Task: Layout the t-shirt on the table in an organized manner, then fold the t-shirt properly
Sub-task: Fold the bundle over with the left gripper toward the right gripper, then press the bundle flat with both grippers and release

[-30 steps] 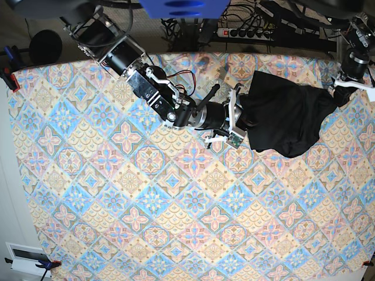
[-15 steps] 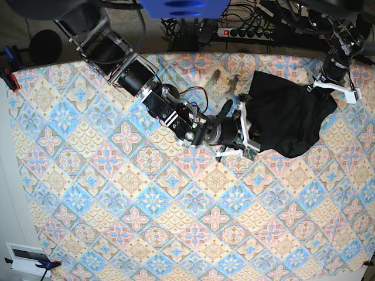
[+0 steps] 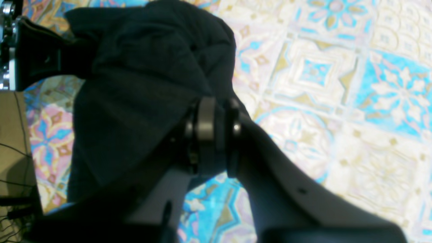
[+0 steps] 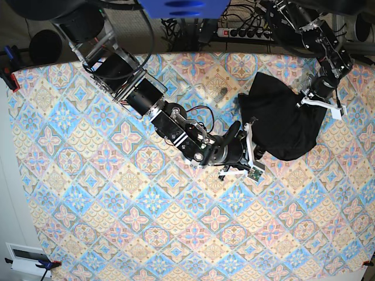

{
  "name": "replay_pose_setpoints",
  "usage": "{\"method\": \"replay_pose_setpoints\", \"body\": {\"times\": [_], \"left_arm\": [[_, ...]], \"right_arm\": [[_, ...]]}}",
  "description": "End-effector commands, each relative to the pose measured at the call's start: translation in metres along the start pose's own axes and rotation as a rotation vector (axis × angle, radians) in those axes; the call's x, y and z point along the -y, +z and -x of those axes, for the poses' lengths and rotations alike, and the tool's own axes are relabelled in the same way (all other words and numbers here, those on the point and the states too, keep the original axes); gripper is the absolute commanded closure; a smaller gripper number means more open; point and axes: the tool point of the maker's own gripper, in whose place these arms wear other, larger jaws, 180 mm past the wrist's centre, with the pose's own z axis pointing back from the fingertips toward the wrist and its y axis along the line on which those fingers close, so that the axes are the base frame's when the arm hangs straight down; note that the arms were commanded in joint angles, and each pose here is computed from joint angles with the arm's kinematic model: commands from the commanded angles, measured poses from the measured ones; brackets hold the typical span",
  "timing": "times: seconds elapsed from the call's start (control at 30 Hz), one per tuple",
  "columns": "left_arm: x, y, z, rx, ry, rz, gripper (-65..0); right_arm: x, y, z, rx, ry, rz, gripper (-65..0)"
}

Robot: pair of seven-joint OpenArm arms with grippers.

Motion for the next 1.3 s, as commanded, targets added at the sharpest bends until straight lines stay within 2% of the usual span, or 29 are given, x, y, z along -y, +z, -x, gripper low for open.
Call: {"method": "replay_pose_setpoints", "body": {"times": [0.0,0.17,0.33,0.47,0.53,0.6,0.67,0.83,1.03,1.13,1.27], "left_arm": [[0.006,0.001,-0.018,0.052,-0.019,0.014,-0.3],[0.018,-0.005,-0.029,0.057,-0.065,0.017,-0.3],[0.027,-0.008,-0.041,0.082,-0.069,0.036,-0.4],[0.045,-0.029,-0.044,0.031,-0.119,0.073,-0.3],[0.054,-0.043,-0.041,-0.005,-0.144,0.084,-0.3],[0.059,-0.050,-0.051,0.018,-0.157,0.082,-0.3],[0.064,-0.055,-0.058,0.045,-0.189,0.073,-0.5],[0.096,-0.063,-0.073,0.100,-0.287,0.104,-0.5],[0.113,-0.050,-0.100,0.151,-0.308,0.124,-0.3],[0.095,-0.025,-0.110,0.198,-0.285,0.085,-0.3],[0.083,-0.006,-0.103,0.197,-0.228,0.109,-0.3]], "right_arm": [[0.002,0.002,-0.030,0.069,0.022,-0.007,-5.0],[0.015,-0.009,-0.017,0.030,-0.008,0.018,-5.0],[0.039,-0.013,0.019,-0.100,0.086,0.115,-5.0],[0.043,-0.012,0.030,-0.144,0.121,0.137,-5.0],[0.039,-0.012,0.040,-0.181,0.112,0.131,-5.0],[0.024,-0.012,0.045,-0.191,0.112,0.109,-5.0],[0.006,-0.010,0.033,-0.161,0.132,0.086,-5.0],[-0.003,0.012,0.060,-0.201,0.144,0.089,-5.0],[-0.008,0.028,0.084,-0.221,0.133,0.093,-5.0],[-0.008,0.038,0.086,-0.209,0.147,0.102,-5.0],[-0.004,0.045,0.076,-0.172,0.144,0.118,-5.0]]}}
